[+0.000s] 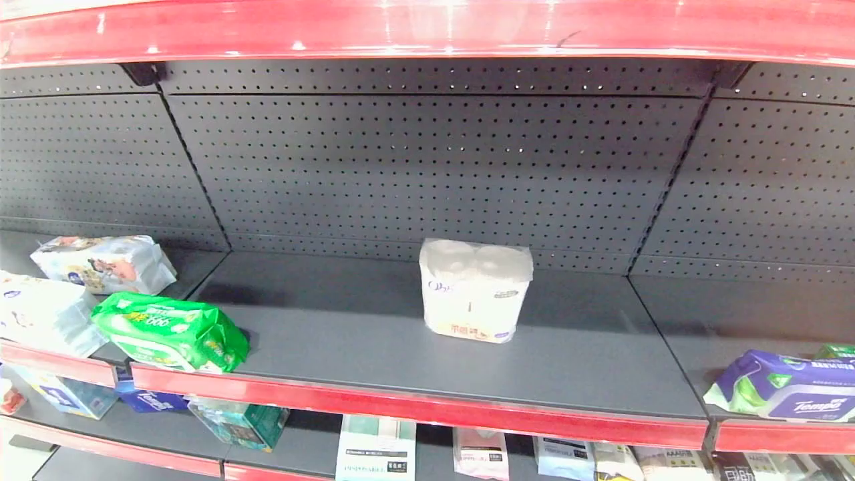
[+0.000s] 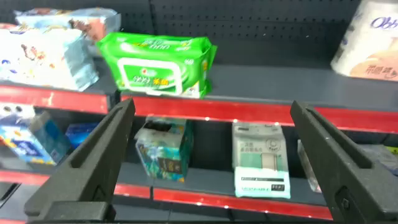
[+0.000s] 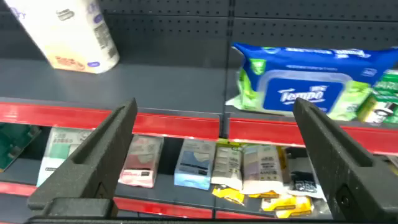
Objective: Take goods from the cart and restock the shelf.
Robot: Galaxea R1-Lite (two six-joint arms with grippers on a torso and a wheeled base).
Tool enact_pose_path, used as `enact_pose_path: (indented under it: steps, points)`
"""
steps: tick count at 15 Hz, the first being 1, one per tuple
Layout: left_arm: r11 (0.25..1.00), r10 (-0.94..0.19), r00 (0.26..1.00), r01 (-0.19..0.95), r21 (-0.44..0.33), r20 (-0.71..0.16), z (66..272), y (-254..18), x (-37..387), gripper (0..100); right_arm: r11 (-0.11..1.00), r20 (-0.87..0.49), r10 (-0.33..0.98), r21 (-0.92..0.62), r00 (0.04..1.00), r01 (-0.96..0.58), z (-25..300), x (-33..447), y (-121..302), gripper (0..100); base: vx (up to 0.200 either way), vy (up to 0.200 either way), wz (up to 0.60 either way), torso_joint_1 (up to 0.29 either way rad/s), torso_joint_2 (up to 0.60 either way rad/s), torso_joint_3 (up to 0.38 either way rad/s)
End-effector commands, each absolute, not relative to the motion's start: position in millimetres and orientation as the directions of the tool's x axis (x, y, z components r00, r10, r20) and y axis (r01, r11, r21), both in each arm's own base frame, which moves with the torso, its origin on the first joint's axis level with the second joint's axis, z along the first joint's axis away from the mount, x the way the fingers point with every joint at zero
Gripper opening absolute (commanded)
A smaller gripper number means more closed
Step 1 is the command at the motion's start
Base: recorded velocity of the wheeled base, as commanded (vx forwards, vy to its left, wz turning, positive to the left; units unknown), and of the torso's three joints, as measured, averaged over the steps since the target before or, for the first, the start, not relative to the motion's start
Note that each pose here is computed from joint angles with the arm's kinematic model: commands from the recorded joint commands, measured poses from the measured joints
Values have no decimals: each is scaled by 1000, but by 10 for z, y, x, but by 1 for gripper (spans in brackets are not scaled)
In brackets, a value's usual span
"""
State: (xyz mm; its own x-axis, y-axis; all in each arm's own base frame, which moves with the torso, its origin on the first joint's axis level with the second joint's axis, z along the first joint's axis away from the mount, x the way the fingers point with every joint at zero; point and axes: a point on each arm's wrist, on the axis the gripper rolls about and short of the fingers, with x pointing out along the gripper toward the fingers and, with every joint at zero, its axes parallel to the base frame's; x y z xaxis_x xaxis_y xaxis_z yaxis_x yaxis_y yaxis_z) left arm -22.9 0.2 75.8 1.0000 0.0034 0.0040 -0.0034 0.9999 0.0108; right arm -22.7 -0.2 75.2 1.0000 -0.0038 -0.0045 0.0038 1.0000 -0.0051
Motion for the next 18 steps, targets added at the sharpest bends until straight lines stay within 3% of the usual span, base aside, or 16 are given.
enact_pose_path:
  steps: [1,18]
  points:
    - [1000,3,1000,-3,11,3,758,2,-228,100,1000,-5,-5,-5,1000,5,752,-227,-2,100,0,0,-600,2,2,7]
    - [1000,3,1000,-3,11,5,762,2,-229,100,1000,-5,-5,-5,1000,5,752,-227,-2,100,0,0,-600,3,1,2]
